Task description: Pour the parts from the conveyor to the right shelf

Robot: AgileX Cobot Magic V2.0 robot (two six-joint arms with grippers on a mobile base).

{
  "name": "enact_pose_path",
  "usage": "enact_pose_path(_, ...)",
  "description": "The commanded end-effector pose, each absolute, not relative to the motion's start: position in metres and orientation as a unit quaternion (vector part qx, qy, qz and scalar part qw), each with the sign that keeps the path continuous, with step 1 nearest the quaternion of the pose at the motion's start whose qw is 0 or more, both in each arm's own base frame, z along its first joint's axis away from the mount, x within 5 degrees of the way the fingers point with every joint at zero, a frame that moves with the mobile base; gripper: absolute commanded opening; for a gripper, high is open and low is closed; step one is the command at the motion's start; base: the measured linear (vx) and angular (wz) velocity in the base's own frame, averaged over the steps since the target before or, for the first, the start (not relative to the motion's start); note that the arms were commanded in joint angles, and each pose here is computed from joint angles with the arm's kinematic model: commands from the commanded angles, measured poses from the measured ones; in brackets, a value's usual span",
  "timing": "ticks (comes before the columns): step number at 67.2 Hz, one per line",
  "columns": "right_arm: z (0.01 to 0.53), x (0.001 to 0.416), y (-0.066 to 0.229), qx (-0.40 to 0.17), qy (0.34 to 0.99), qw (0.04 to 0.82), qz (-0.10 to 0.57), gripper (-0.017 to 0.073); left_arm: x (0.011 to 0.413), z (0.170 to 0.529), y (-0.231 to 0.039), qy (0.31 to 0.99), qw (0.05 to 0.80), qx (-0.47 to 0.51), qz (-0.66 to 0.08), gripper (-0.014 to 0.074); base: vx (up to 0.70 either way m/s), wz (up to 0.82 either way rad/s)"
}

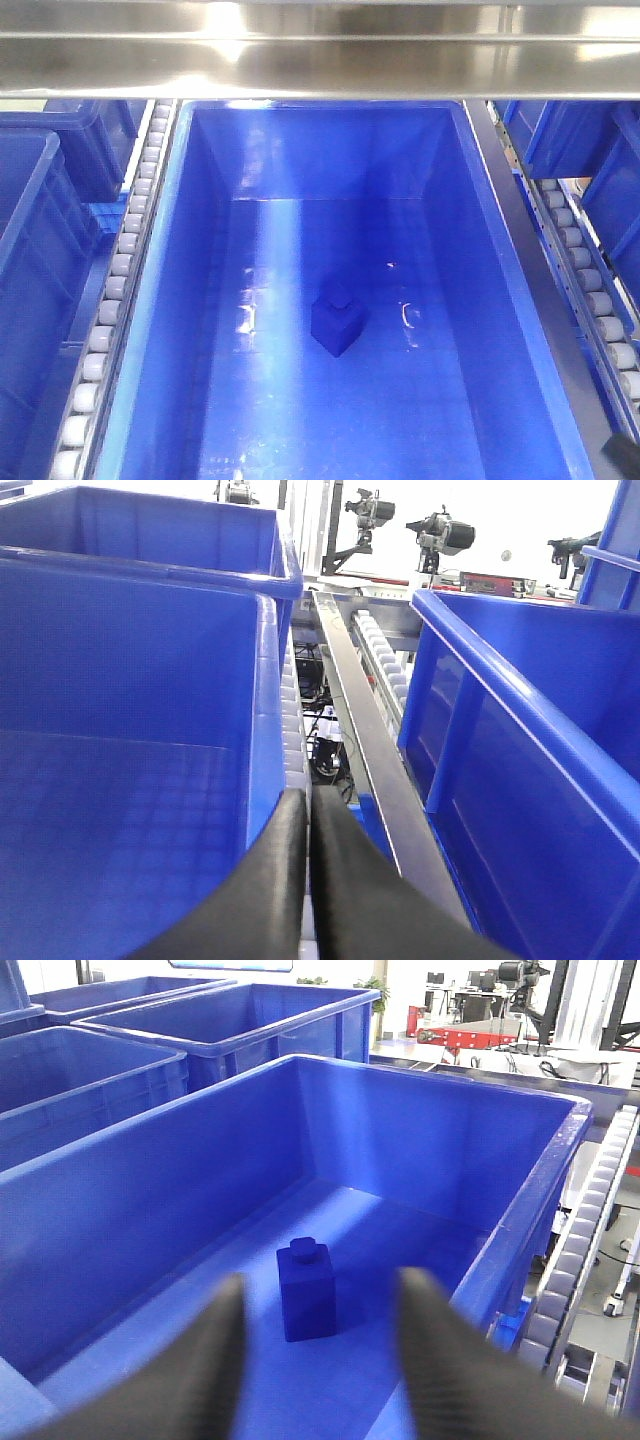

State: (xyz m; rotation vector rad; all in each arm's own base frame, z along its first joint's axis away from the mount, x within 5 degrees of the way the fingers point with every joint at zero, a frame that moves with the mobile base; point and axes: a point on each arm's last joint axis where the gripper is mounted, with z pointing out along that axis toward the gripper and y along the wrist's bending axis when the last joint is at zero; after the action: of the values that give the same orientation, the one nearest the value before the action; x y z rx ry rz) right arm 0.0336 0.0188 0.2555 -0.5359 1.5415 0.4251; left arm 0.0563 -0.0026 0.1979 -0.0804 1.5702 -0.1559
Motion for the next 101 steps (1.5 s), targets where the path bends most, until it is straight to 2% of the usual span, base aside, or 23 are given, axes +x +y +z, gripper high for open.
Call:
enact_pose_path(1, 0.272, 0.031, 0.019, -0.232, 0.643, 0.701, 0.202, -0.0005, 0.056, 0.198, -0.003, 0.684, 0.724, -0.038, -0.079, -0.0006, 0.0, 0.0)
enact_pose_path(56, 0.271, 0.031, 0.018, -0.229, 0.647, 0.7, 0.195, -0.0008, 0.056, 0.198, -0.003, 0.684, 0.724, -0.038, -0.079, -0.0006, 0.0, 0.0)
enact_pose_path(80, 0.271, 0.035, 0.009, -0.122, 0.674, 0.726, 0.059, -0.0008, 0.056, 0.198, -0.003, 0.684, 0.724, -0.038, -0.079, -0.0006, 0.0, 0.0)
enact_pose_path(92, 0.251, 0.046, 0.004, -0.062, 0.648, 0.759, -0.005, -0.0008, 0.056, 0.198, -0.003, 0.684, 0.724, -0.038, -0.079, -0.0006, 0.0, 0.0)
enact_pose_path(101, 0.231, 0.051, 0.001, -0.028, 0.646, 0.762, -0.025, -0.0008, 0.056, 0.198, -0.003, 0.684, 0.724, -0.038, -0.079, -0.0006, 0.0, 0.0)
